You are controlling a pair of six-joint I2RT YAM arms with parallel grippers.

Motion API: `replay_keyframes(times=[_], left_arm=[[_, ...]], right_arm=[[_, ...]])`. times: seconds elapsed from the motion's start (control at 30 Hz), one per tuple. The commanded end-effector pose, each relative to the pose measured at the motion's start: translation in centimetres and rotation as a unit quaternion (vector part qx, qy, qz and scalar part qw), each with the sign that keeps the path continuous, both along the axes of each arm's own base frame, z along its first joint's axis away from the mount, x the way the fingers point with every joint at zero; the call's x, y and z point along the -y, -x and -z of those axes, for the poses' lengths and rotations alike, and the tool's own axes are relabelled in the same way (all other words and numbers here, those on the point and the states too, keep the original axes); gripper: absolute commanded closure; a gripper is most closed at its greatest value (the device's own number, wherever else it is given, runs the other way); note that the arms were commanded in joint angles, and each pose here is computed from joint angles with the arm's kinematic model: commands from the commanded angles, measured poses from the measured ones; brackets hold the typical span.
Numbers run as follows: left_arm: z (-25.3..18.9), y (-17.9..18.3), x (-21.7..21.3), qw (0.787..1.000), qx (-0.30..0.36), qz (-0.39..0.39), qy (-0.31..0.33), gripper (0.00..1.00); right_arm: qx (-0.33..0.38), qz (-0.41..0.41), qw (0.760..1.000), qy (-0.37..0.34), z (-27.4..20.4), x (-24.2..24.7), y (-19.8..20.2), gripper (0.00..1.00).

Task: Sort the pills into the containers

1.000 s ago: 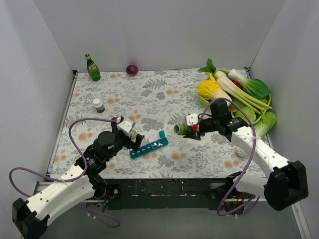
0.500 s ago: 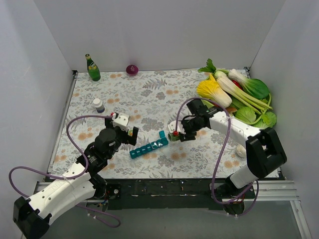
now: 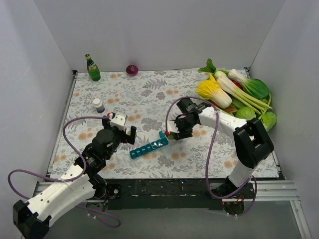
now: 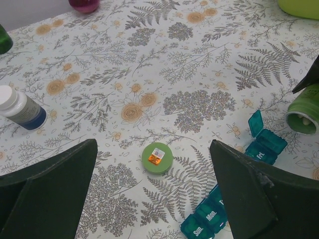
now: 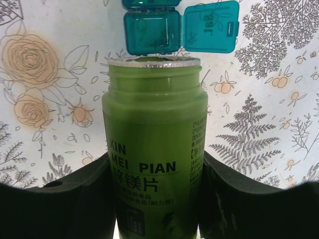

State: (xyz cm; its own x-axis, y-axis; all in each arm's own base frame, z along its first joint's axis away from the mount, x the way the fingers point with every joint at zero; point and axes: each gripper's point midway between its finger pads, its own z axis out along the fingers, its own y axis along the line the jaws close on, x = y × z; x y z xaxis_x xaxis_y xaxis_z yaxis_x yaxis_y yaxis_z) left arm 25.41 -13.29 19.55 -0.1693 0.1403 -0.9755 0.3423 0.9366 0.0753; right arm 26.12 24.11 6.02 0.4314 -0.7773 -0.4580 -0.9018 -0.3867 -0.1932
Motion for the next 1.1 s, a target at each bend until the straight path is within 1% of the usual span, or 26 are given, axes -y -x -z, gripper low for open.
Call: replay_keyframes(times=[0.0,0.47,1.07], left_arm=[[-1.8,-0.3,-0.4,1.000,0.016,-0.011,0.011,0.02],[-2.3,-0.2,-0.7,0.999,0.024,-0.015,0.017,0.02],[-2.5,0.0,-0.6,0.999,0.025,-0.008,0.019,0.02]], right_arm=[[0.016,0.005,1.000,0.020,-0.7,-0.3,-1.1,0.99],[0.018,0.001,0.999,0.051,0.1,-1.2,-1.2,0.99],[0.036,0.010,0.995,0.098,0.4,-0.8,-1.6,0.99]])
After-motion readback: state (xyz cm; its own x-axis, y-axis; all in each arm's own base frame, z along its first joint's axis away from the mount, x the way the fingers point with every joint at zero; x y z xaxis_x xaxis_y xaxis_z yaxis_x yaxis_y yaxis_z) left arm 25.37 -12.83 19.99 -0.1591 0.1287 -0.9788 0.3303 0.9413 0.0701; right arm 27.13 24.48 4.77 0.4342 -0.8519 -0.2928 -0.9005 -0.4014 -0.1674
